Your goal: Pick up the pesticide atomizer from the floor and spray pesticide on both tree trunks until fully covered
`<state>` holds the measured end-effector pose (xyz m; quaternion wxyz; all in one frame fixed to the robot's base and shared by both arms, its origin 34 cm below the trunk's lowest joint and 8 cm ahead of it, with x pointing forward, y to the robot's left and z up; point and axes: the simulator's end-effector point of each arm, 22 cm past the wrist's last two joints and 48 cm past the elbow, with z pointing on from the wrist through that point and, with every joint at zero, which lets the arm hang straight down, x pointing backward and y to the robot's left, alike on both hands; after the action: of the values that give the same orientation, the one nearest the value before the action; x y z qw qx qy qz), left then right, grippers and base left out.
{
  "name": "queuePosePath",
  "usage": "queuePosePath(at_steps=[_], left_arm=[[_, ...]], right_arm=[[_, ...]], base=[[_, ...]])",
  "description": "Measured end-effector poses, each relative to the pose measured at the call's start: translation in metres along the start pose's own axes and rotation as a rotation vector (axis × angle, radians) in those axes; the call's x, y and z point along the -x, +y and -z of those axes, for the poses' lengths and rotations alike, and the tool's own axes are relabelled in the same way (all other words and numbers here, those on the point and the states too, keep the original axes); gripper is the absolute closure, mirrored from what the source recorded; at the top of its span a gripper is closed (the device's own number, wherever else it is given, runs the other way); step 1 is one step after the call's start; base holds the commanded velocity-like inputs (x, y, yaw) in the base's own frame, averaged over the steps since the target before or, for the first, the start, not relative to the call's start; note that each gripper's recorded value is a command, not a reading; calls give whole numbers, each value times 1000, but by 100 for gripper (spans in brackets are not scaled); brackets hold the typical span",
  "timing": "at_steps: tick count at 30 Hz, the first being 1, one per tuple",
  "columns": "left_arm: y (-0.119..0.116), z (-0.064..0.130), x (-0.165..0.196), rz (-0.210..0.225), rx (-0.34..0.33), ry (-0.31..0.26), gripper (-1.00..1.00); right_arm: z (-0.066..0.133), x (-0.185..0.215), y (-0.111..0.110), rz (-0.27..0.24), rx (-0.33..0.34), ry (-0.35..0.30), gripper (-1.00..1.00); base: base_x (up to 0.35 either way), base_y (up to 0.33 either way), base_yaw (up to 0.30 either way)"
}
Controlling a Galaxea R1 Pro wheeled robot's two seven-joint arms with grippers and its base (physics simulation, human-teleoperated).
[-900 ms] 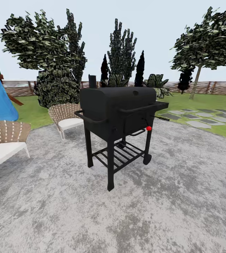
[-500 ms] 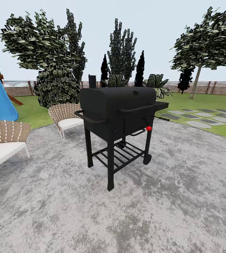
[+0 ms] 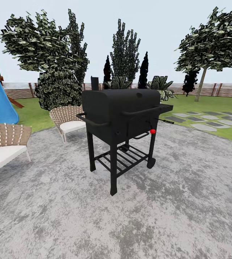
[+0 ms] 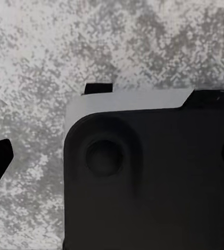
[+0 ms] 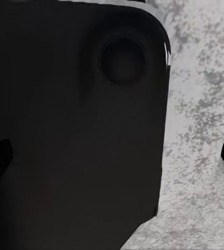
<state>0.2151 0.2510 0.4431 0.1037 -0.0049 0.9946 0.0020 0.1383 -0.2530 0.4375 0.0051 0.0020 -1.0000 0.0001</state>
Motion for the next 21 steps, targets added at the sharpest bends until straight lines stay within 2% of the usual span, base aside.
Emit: queuePosePath(at_steps=[3,4,5,6,7,9,12,21], left_arm=[[-13,-2,25,7,-16,-51,-100],[-21,7,110,15,-26,-322,-100],[-24,31,224,21,-32,-545,-100],[-27,43,267,24,-37,-622,-100],[-30,42,262,26,-40,-619,-100],[-30,53,299,28,-42,-685,-100],[-24,59,317,27,-34,-717,-100],[-15,59,321,18,-21,-723,-100]], right_arm=[[0,8,-2,0,-2,-16,-100],[1,37,-3,-4,-2,-77,-100],[11,101,-3,-8,-2,-213,-100],[36,183,-4,-9,-3,-391,-100],[43,198,-4,-11,-2,-425,-100],[49,211,-4,-15,-1,-456,-100],[51,215,-3,-17,2,-466,-100],[51,216,-1,-9,4,-472,-100]], base=[[0,0,0],[0,0,0],[0,0,0],[0,0,0],[0,0,0],[0,0,0],[0,0,0],[0,0,0]])
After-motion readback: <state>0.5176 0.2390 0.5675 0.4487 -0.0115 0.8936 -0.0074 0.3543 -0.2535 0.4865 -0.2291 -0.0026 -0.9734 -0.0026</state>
